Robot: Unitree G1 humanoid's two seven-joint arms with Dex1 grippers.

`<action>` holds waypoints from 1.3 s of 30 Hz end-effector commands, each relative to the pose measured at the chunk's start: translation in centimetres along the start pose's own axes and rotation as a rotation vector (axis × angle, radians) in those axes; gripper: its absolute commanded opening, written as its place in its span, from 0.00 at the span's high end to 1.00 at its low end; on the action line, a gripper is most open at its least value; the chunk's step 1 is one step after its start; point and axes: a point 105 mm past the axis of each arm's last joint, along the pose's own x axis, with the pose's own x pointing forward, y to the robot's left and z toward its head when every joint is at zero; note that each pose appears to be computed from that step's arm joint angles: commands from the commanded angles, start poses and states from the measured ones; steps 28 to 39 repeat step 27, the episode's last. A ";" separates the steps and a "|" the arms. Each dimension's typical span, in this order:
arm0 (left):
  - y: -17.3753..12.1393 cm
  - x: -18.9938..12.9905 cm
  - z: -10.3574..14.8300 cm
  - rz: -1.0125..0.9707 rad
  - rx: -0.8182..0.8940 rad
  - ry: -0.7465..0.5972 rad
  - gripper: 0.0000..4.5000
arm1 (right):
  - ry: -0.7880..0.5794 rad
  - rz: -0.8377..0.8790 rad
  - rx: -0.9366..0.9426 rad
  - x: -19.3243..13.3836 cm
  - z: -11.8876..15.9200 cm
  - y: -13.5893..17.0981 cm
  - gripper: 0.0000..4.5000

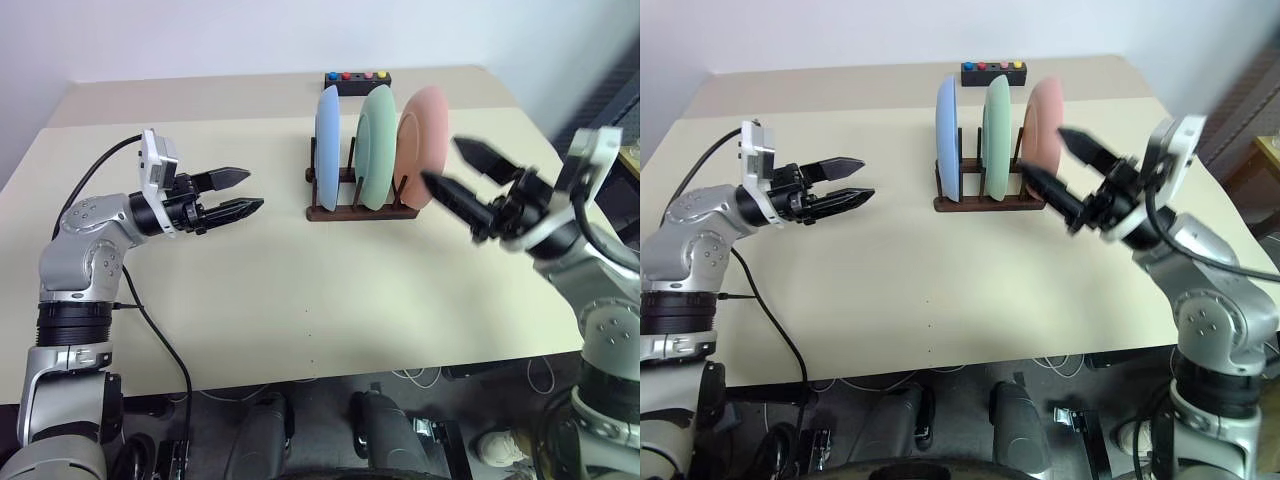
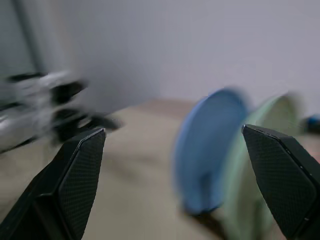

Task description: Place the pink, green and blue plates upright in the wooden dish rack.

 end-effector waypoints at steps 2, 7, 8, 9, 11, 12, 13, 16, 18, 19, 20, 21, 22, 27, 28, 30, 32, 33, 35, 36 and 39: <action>0.5 -1.5 1.3 0.038 0.077 -0.002 0.27 | 0.086 0.120 -0.048 -0.4 -0.7 1.9 0.01; -0.3 -2.7 0.6 0.039 0.084 0.033 0.27 | 0.107 0.158 -0.074 -1.0 -1.2 1.3 0.01; -0.6 -3.1 0.4 0.043 0.080 0.041 0.27 | 0.122 0.172 -0.073 -1.2 -1.4 1.1 0.01; -0.7 -3.6 0.3 0.052 0.081 0.049 0.27 | 0.130 0.186 -0.065 -1.4 -1.5 1.0 0.01; -1.0 -4.3 0.1 0.076 0.079 0.061 0.27 | 0.148 0.196 -0.055 -1.4 -2.0 0.7 0.01; -1.2 -4.5 0.1 0.087 0.076 0.064 0.27 | 0.154 0.204 -0.048 -1.4 -2.2 0.7 0.01; -1.4 -4.7 0.0 0.098 0.070 0.064 0.27 | 0.158 0.211 -0.045 -1.3 -2.4 0.7 0.01; -2.0 -5.1 -0.4 0.121 0.055 0.071 0.27 | 0.164 0.235 -0.051 -0.6 -2.6 0.8 0.01; -2.1 -5.2 -0.5 0.127 0.047 0.068 0.27 | 0.169 0.237 -0.062 -0.4 -2.5 0.7 0.01; -2.2 -5.1 -0.5 0.127 0.044 0.067 0.27 | 0.170 0.239 -0.064 -0.3 -2.3 0.7 0.01; -2.2 -4.8 -0.5 0.125 0.044 0.066 0.27 | 0.172 0.239 -0.067 -0.3 -2.2 0.6 0.01; -2.2 -4.7 -0.4 0.124 0.044 0.064 0.27 | 0.176 0.235 -0.074 -0.4 -2.1 0.6 0.01; -2.3 -4.5 -0.4 0.125 0.042 0.061 0.27 | 0.178 0.233 -0.076 -0.5 -2.1 0.6 0.01; -2.8 -4.1 -0.2 0.133 0.030 0.053 0.27 | 0.185 0.222 -0.069 -0.9 -2.0 0.3 0.01; -2.8 -4.1 -0.2 0.133 0.030 0.053 0.27 | 0.185 0.222 -0.069 -0.9 -2.0 0.3 0.01; -2.8 -4.1 -0.2 0.133 0.030 0.053 0.27 | 0.185 0.222 -0.069 -0.9 -2.0 0.3 0.01; -2.8 -4.1 -0.2 0.133 0.030 0.053 0.27 | 0.185 0.222 -0.069 -0.9 -2.0 0.3 0.01; -2.8 -4.1 -0.2 0.133 0.030 0.053 0.27 | 0.185 0.222 -0.069 -0.9 -2.0 0.3 0.01; -2.8 -4.1 -0.2 0.133 0.030 0.053 0.27 | 0.185 0.222 -0.069 -0.9 -2.0 0.3 0.01; -2.8 -4.1 -0.2 0.133 0.030 0.053 0.27 | 0.185 0.222 -0.069 -0.9 -2.0 0.3 0.01; -2.8 -4.1 -0.2 0.133 0.030 0.053 0.27 | 0.185 0.222 -0.069 -0.9 -2.0 0.3 0.01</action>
